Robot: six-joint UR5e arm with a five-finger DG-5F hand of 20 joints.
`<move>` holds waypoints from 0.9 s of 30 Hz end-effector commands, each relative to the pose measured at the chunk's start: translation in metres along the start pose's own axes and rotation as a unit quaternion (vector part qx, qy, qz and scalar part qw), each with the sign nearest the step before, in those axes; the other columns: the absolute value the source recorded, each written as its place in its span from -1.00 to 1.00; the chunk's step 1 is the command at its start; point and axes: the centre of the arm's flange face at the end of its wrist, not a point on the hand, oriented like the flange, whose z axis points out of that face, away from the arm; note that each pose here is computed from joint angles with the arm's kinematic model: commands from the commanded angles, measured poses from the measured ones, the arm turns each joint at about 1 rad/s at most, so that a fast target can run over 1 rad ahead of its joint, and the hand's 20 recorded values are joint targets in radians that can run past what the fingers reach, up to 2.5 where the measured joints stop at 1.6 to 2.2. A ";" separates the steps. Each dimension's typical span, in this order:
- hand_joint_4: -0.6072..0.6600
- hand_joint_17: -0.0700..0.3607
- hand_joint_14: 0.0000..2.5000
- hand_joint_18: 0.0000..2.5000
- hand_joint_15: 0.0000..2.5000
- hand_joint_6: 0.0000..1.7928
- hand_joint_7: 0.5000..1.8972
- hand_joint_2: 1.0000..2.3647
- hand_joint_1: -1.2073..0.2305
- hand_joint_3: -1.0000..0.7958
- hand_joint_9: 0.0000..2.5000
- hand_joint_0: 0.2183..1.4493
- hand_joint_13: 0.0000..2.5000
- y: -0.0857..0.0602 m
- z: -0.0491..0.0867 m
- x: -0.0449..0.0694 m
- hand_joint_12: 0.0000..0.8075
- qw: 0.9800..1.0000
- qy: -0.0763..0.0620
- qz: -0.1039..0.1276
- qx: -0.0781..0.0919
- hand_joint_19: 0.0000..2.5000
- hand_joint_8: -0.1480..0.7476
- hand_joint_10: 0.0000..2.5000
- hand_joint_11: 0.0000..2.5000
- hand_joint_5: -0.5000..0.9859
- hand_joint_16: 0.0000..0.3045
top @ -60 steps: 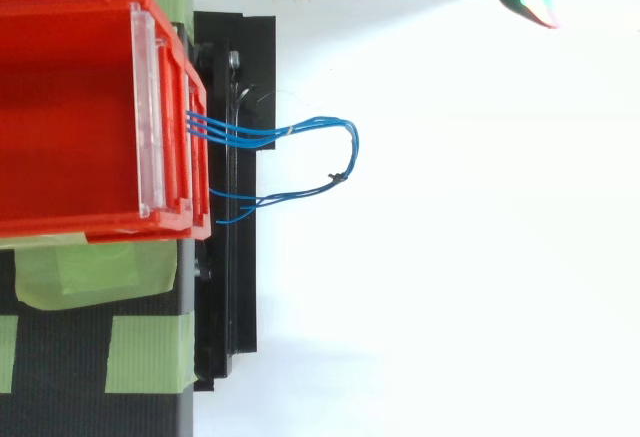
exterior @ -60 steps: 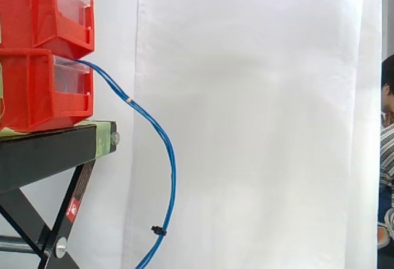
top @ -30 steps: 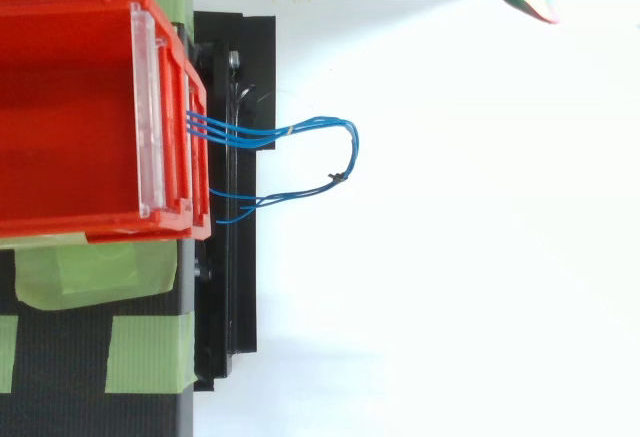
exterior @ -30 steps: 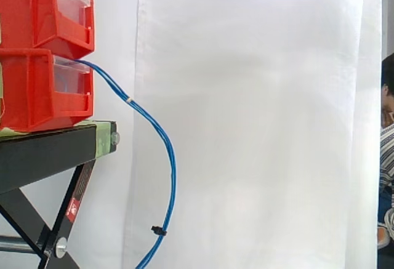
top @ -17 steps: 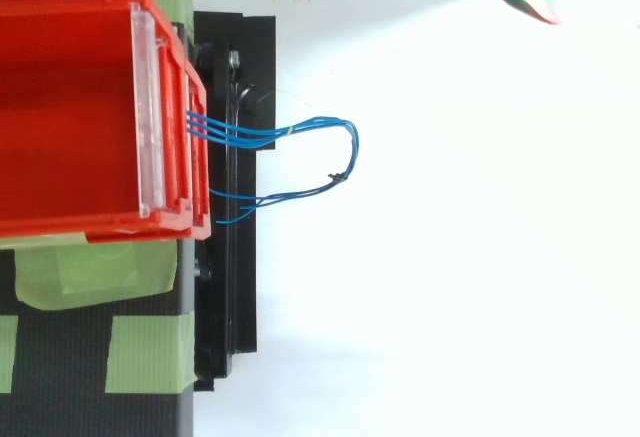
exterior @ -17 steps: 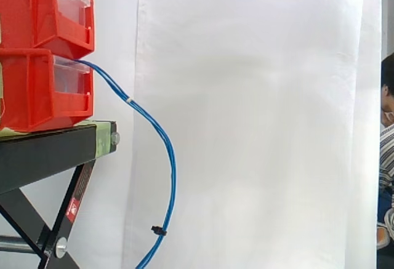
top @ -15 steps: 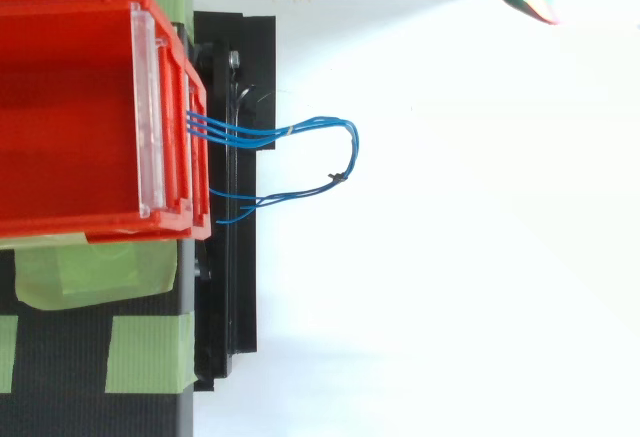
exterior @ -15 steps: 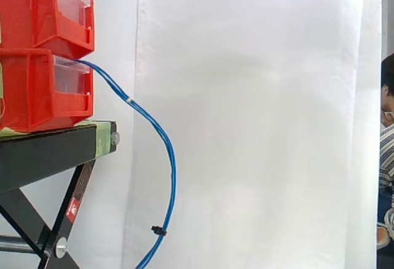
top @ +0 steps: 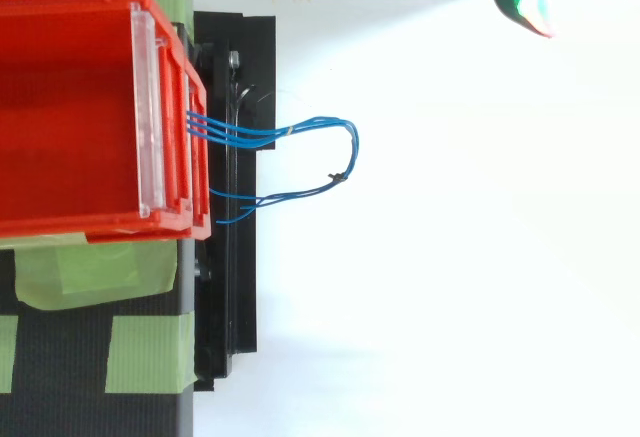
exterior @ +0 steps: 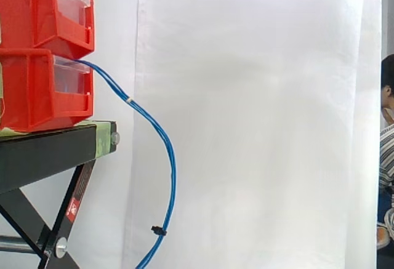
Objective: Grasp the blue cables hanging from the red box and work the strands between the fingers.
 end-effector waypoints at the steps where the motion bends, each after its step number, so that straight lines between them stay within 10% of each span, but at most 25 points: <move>1: 0.17 0.10 -1.00 -1.00 -0.86 -0.99 -0.78 -1.00 0.14 -1.00 -1.00 -0.26 -1.00 -0.001 -0.001 0.001 -0.11 1.000 0.001 -0.001 0.004 -0.90 -0.06 -1.00 -1.00 -0.93 -0.51; 27: 0.18 0.08 -1.00 -1.00 -0.86 -0.99 -0.77 -1.00 0.14 -1.00 -1.00 -0.24 -1.00 -0.002 -0.001 0.000 -0.11 1.000 0.000 0.000 0.008 -0.90 -0.05 -1.00 -0.99 -0.91 -0.52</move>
